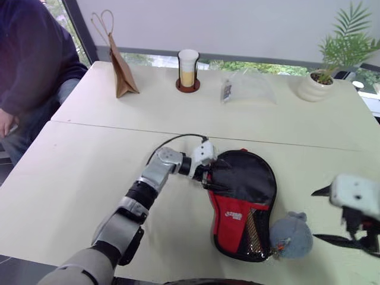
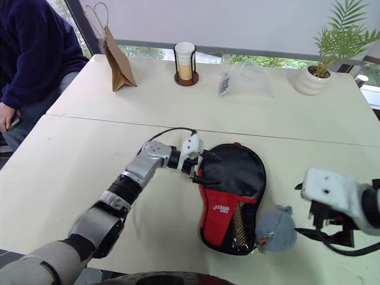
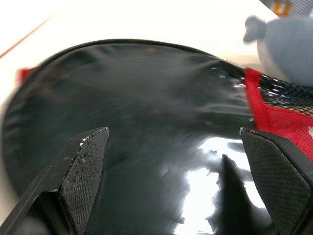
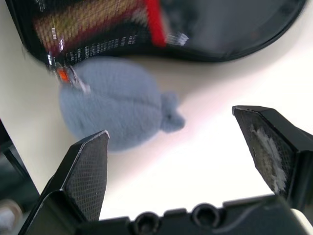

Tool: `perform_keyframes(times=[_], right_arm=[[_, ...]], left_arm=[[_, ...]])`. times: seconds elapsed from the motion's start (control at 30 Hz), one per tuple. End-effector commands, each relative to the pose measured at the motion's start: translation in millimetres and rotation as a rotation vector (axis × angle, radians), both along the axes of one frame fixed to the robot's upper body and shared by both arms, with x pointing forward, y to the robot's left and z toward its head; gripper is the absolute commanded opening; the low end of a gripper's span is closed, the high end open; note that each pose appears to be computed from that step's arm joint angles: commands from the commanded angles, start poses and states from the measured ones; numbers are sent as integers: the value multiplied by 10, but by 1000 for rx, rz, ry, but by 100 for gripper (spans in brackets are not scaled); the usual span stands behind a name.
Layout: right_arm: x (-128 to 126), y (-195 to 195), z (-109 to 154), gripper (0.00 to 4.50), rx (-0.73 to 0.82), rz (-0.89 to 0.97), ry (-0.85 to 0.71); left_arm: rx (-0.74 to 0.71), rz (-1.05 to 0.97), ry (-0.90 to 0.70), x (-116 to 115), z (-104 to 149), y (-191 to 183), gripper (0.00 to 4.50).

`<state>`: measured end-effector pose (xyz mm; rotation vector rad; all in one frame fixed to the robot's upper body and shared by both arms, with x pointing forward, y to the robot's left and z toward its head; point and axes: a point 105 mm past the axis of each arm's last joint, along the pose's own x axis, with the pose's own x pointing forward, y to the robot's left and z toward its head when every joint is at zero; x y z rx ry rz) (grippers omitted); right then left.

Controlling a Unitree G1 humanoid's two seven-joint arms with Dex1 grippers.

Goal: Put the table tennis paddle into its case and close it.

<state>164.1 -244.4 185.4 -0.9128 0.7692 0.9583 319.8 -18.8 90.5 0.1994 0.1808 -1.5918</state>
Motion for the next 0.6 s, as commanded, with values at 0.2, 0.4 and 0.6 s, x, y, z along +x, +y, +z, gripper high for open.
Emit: perform_keyframes(times=[0.2, 0.4, 0.6], right_arm=[[153, 9, 440, 444, 172, -90, -95], [222, 40, 514, 444, 312, -147, -130], [289, 48, 529, 444, 373, -187, -159]], left_arm=[[-135, -20, -97, 117, 851, 347, 450], [-117, -1, -121, 4, 1179, 803, 450], [-51, 7, -76, -240, 1159, 1083, 450]])
